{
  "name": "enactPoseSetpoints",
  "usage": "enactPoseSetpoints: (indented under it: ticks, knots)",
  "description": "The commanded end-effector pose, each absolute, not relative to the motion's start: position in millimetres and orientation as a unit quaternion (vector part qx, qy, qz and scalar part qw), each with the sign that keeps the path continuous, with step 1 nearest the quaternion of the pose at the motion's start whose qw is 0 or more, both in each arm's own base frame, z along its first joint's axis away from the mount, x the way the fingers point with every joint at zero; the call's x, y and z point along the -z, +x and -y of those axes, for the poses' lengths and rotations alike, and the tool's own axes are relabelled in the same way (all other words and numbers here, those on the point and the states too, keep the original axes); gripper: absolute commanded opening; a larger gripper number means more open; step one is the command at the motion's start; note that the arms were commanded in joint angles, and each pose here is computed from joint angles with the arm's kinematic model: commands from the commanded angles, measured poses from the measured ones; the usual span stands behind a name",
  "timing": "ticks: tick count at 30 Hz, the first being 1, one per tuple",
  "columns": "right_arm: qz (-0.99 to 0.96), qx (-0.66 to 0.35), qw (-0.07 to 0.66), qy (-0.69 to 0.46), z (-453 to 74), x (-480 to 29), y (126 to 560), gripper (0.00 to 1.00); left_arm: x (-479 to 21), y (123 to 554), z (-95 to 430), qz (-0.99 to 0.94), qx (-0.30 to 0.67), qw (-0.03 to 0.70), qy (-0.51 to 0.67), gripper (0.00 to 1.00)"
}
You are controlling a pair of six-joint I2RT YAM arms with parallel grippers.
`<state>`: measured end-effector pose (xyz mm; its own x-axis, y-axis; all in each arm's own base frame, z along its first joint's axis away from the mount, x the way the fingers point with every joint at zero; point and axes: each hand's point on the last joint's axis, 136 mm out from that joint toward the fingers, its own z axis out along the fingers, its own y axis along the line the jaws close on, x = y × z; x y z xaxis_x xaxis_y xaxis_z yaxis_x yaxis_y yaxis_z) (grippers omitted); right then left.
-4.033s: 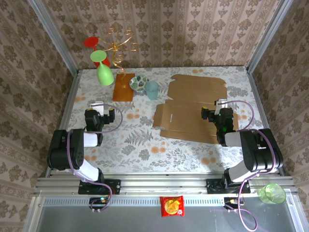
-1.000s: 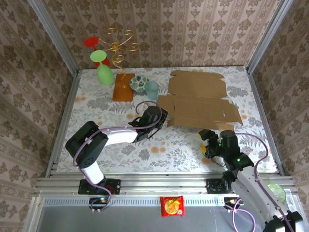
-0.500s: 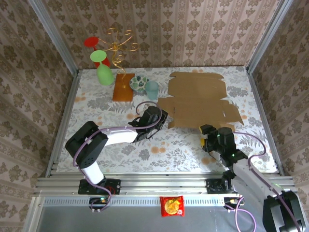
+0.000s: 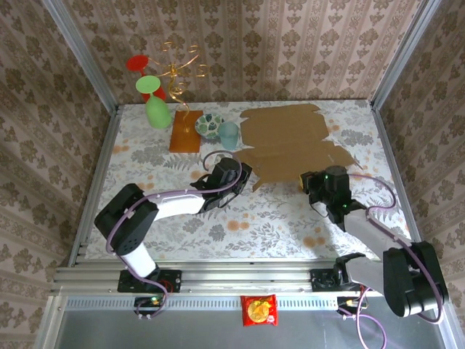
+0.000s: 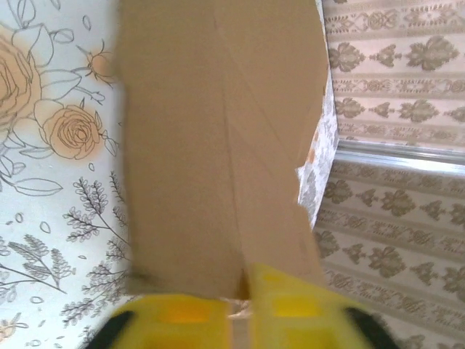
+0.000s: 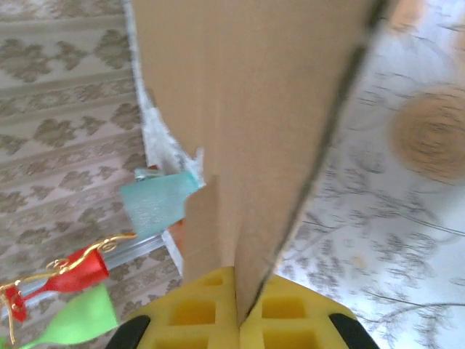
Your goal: Fold the paper box
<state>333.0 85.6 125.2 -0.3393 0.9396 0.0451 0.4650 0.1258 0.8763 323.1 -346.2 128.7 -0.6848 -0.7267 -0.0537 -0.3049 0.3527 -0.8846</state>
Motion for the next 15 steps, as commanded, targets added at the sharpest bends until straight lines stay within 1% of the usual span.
enactPoseSetpoints:
  ticks: [1,2,5,6,9,12,15]
  knots:
    - [-0.708,-0.402,0.34,0.471,-68,-174,341,0.0,-173,329,335,-0.792,0.471,0.261,-0.288,0.33]
    - [-0.711,-0.396,0.353,0.461,-65,-189,342,0.0,-180,330,329,-0.797,0.463,0.272,-0.277,0.39]
    - [-0.716,-0.387,0.382,0.438,-56,-234,346,0.0,-199,333,308,-0.805,0.442,0.303,-0.254,0.46]
    - [-0.717,-0.385,0.391,0.431,-54,-249,347,0.0,-204,333,300,-0.808,0.433,0.312,-0.249,0.48]
    - [-0.719,-0.379,0.425,0.398,-52,-309,343,0.0,-226,332,272,-0.817,0.398,0.353,-0.222,0.48]
    - [-0.721,-0.376,0.432,0.391,-50,-359,330,0.0,-242,330,244,-0.824,0.357,0.39,-0.205,0.48]
    - [-0.702,-0.391,0.452,0.388,-49,-412,311,0.0,-251,330,219,-0.821,0.338,0.411,-0.209,0.47]
